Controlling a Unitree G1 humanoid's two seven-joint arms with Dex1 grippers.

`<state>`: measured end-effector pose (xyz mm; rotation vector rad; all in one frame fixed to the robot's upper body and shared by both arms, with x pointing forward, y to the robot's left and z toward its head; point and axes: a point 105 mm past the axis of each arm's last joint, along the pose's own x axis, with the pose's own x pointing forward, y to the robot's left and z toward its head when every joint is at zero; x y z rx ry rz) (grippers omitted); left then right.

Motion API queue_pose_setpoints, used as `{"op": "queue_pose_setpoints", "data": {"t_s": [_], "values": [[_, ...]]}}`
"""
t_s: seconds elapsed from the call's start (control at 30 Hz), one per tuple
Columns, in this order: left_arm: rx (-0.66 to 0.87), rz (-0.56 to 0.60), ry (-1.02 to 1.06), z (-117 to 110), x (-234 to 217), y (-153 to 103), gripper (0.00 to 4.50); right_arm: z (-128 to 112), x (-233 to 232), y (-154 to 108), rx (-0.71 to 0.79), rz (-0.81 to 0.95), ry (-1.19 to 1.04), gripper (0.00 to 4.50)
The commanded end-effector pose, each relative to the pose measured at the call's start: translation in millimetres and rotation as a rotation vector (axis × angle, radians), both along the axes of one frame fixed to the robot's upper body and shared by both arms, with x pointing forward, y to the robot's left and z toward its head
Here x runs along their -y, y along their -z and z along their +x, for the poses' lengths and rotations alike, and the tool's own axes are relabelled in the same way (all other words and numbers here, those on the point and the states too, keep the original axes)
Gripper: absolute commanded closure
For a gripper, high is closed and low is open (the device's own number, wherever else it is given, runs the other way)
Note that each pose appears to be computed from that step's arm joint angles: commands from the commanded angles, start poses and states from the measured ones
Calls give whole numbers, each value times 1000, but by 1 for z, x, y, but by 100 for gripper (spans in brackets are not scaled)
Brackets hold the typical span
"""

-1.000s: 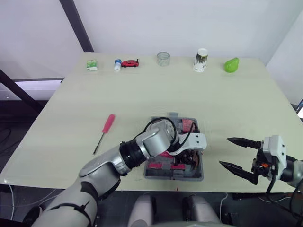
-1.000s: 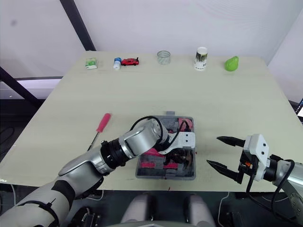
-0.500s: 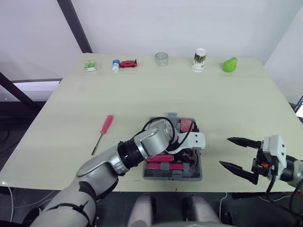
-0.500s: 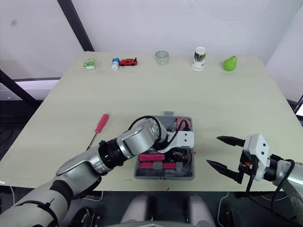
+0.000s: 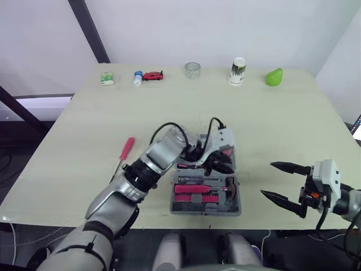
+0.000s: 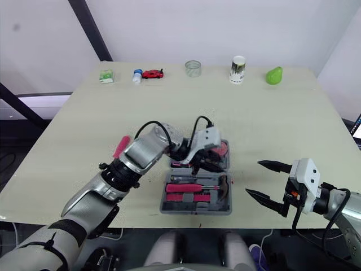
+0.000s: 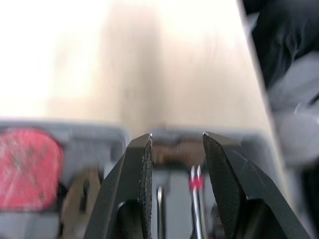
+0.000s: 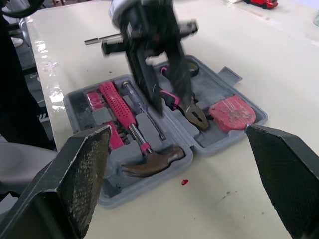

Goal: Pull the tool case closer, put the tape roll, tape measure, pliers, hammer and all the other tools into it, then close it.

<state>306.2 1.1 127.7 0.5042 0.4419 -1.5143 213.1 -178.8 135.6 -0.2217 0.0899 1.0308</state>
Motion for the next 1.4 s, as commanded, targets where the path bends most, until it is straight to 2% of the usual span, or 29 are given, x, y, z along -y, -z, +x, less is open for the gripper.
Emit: {"op": "queue_pose_setpoints", "data": {"t_s": [0.03,0.07,0.27,0.33,0.37,0.4,0.47,0.73,0.9,1.07,1.2,1.33,1.4], "values": [[79,-242,56,1,-17,-20,281,-1,-3,-8,40,13,-11,0],[87,-276,65,1,-20,-21,281,-1,-3,-8,40,13,-11,0],[20,-313,78,-10,-55,5,281,-3,-3,-8,35,18,-19,0],[33,-302,107,-15,-65,15,334,-2,-2,-8,34,19,-21,0],[34,-299,119,-17,-68,19,334,-2,-2,-8,33,18,-23,0],[31,-302,124,-18,-69,22,391,-2,-2,-8,33,18,-24,0],[29,-296,136,-21,-72,29,441,-1,-2,-8,32,17,-28,0],[51,-202,166,-25,-77,62,441,-1,-1,-7,29,13,-37,0],[-16,-186,133,-24,-72,80,441,-1,-1,-6,27,12,-37,0],[-13,-56,128,-23,-78,108,441,-1,0,-5,30,10,-34,0],[-46,28,146,-33,-86,129,441,-2,0,-5,28,11,-35,0],[-69,5,123,-37,-85,131,441,-3,1,-4,24,12,-32,0],[-53,-62,96,-33,-79,121,441,-3,1,-3,23,13,-31,0]]}}
